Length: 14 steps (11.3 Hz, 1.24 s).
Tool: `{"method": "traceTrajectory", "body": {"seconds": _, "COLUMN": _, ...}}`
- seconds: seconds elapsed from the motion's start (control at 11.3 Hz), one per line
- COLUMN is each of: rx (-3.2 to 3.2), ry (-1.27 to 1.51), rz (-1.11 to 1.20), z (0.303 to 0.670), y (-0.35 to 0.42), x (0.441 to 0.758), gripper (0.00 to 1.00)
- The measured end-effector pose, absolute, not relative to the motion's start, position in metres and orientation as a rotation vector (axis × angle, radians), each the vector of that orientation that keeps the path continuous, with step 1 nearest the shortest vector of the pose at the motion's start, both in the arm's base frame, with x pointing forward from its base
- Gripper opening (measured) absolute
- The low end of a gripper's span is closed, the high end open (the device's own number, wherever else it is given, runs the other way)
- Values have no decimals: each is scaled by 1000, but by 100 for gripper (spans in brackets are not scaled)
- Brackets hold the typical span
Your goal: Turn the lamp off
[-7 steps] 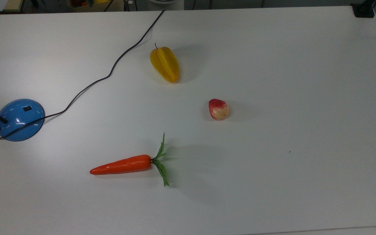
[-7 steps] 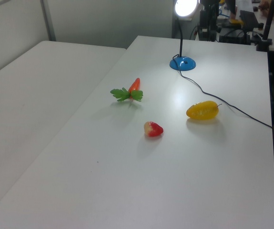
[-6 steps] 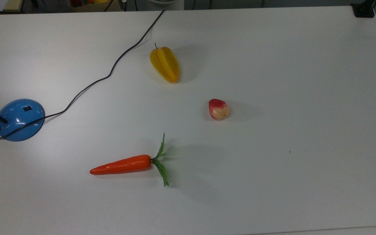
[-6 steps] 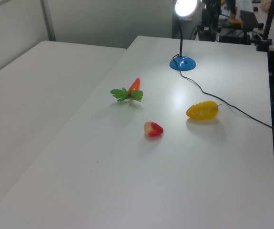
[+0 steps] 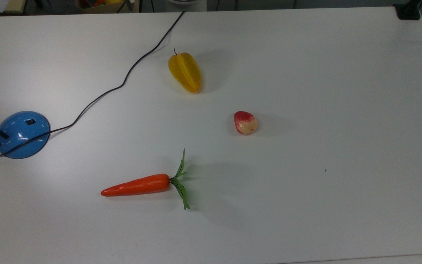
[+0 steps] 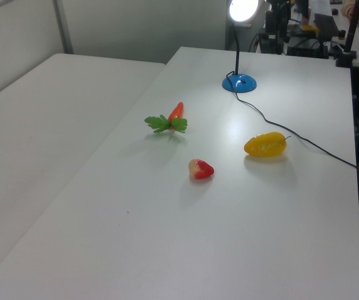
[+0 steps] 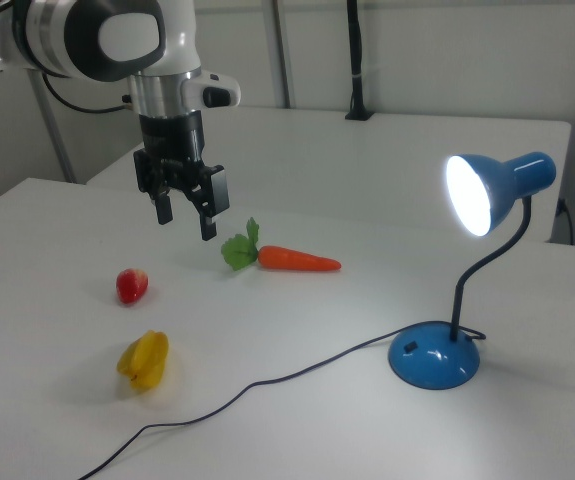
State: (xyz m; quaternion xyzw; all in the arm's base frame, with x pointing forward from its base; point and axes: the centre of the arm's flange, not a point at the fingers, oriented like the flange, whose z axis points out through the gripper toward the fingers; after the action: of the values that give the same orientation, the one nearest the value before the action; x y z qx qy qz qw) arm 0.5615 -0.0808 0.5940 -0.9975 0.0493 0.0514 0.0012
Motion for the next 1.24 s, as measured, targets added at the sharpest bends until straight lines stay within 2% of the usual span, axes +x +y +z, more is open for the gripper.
{"method": "traceTrajectory", "body": {"seconds": 0.18, "rx": -3130, "ry": 164, "rz": 169, "z": 591, "y": -84, "x": 563, "gripper": 82}}
{"method": "traceTrajectory", "body": {"seconds": 0.27, "rx": -3129, "ry": 166, "rz": 175, "z": 589, "y": -85, "x": 564, "gripper": 74}}
{"method": "traceTrajectory", "body": {"seconds": 0.53, "rx": -3131, "ry": 286, "rz": 108, "z": 588, "y": -86, "x": 572, "gripper": 24}}
{"method": "traceTrajectory", "body": {"seconds": 0.62, "rx": -3127, "ry": 357, "rz": 73, "z": 588, "y": -86, "x": 575, "gripper": 11}}
{"method": "traceTrajectory", "body": {"seconds": 0.71, "rx": -3119, "ry": 439, "rz": 34, "z": 588, "y": -87, "x": 579, "gripper": 10}}
{"method": "traceTrajectory", "body": {"seconds": 0.8, "rx": -3104, "ry": 537, "rz": -21, "z": 587, "y": -90, "x": 584, "gripper": 2}}
{"method": "traceTrajectory", "body": {"seconds": 1.24, "rx": -2984, "ry": 948, "rz": -352, "z": 548, "y": -169, "x": 597, "gripper": 1}}
